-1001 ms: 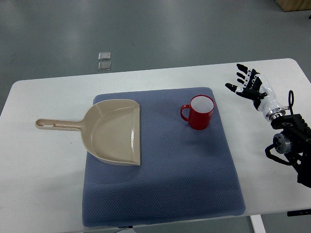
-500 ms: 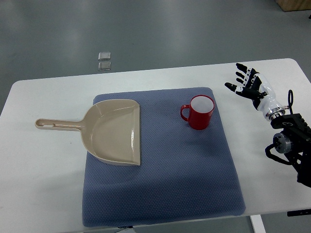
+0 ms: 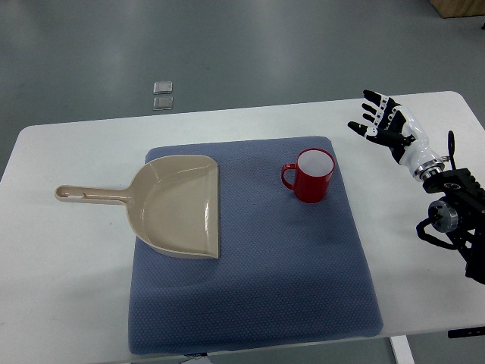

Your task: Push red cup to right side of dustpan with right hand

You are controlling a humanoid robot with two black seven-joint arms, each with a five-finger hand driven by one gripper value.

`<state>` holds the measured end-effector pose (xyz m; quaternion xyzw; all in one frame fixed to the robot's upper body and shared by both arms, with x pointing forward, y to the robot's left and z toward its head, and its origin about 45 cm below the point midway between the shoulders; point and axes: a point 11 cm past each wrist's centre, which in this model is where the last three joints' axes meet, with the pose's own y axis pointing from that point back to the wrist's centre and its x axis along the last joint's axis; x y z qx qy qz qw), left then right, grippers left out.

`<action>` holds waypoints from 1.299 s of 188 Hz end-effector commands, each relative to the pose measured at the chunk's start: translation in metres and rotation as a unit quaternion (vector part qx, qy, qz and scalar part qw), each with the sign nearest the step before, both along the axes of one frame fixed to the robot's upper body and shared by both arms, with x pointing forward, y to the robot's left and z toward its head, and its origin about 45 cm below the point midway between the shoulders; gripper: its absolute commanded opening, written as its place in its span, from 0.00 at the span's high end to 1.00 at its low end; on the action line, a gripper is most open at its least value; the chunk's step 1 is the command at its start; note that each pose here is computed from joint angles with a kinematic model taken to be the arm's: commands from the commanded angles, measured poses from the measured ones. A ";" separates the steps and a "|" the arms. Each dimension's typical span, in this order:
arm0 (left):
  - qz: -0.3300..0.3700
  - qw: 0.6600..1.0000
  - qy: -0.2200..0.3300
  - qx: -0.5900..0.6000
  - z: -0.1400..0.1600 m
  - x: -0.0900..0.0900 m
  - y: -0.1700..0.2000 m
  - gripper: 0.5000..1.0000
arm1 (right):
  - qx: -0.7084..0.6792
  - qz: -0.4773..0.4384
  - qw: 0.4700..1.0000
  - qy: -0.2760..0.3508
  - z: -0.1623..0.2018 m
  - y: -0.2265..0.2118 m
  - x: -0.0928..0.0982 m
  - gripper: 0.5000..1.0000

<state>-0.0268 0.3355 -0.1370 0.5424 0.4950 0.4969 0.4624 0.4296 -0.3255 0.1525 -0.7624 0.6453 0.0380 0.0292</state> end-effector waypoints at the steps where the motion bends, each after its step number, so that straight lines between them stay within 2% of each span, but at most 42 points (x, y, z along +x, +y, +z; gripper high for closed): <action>1: 0.000 1.000 0.000 0.000 0.000 0.000 0.000 0.00 | 0.000 0.001 1.000 0.000 0.000 0.000 0.000 0.14; 134: 0.000 1.000 0.000 0.000 0.000 0.000 0.000 0.00 | 0.000 0.018 1.000 -0.008 0.003 -0.015 -0.007 0.14; 177: 0.000 1.000 0.000 0.000 0.000 0.000 0.000 0.00 | -0.011 0.040 0.999 -0.014 0.008 -0.030 -0.017 0.14; 244: 0.000 1.000 0.000 0.000 0.000 0.000 0.000 0.00 | -0.013 0.099 0.995 -0.008 -0.001 -0.013 -0.028 0.14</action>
